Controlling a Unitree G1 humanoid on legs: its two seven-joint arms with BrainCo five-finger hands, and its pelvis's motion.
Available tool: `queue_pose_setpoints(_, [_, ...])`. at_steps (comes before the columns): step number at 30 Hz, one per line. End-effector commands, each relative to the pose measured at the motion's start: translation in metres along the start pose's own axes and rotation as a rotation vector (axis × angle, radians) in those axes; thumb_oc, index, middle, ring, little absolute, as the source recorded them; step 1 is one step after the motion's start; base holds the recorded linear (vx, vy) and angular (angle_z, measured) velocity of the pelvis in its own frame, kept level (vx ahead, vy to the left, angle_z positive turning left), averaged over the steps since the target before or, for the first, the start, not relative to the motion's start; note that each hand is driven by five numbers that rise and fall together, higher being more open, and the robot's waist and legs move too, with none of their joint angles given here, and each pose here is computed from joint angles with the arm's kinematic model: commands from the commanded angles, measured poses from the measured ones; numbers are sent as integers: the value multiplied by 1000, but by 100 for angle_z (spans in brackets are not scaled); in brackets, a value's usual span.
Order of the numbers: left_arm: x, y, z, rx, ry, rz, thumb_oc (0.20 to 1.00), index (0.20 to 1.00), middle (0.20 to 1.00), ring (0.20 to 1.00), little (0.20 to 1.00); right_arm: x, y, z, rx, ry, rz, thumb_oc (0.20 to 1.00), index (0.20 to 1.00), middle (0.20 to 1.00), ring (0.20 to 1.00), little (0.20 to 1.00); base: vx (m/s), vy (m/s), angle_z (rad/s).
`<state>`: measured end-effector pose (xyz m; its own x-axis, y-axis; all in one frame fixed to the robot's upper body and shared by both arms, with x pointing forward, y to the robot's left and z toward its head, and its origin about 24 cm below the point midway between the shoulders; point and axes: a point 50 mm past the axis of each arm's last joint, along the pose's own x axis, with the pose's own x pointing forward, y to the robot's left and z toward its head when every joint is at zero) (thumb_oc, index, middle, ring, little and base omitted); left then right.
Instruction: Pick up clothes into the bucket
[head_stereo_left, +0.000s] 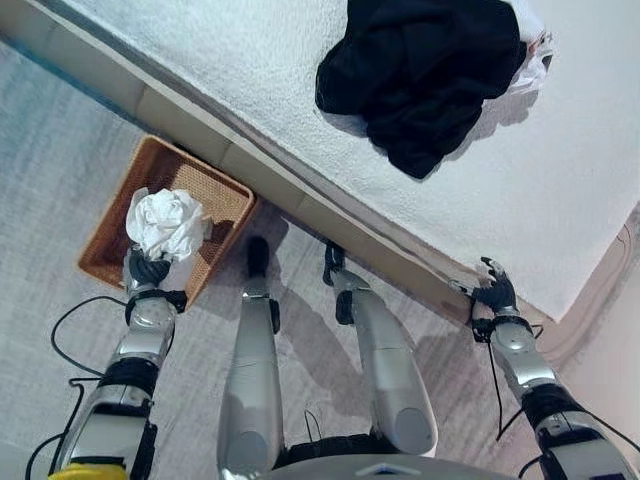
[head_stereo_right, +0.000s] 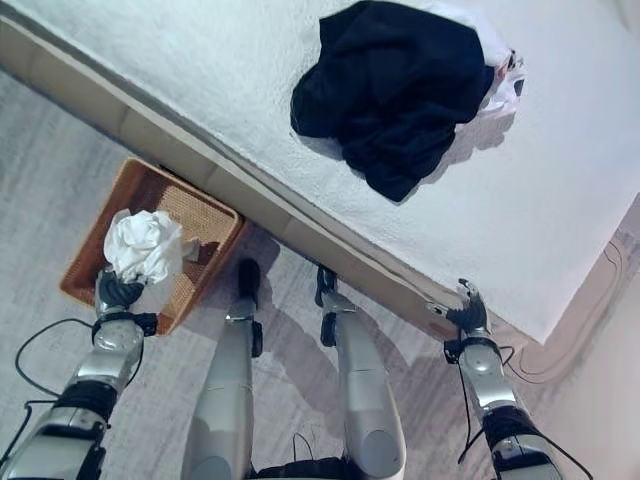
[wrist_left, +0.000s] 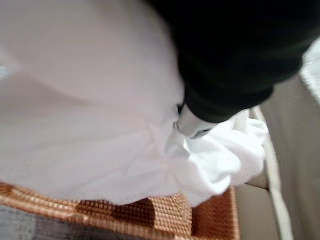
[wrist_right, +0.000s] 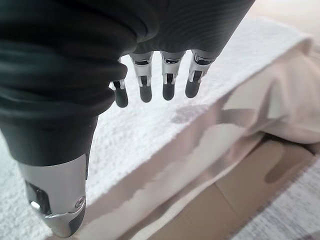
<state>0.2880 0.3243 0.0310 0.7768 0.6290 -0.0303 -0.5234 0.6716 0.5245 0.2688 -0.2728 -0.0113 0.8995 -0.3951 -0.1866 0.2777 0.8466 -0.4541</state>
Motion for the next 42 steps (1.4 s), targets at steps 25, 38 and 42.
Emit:
queue_pose_setpoints(25, [-46, -18, -56, 106, 155, 48, 1000, 1000, 1000, 1000, 1000, -17, -52, 165, 64, -762, -352, 1000, 1000, 1000, 1000, 1000, 8, 29, -3])
queue_pose_setpoints(38, [-109, -95, -57, 30, 82, -453, 1000, 1000, 1000, 1000, 1000, 29, -93, 261, -196, -801, -543, 1000, 1000, 1000, 1000, 1000, 4, -43, 17])
queue_pose_setpoints(42, [-115, -106, -54, 58, 54, -527, 1000, 1000, 1000, 1000, 1000, 37, -104, 287, -268, -784, -574, 1000, 1000, 1000, 1000, 1000, -4, -58, 19])
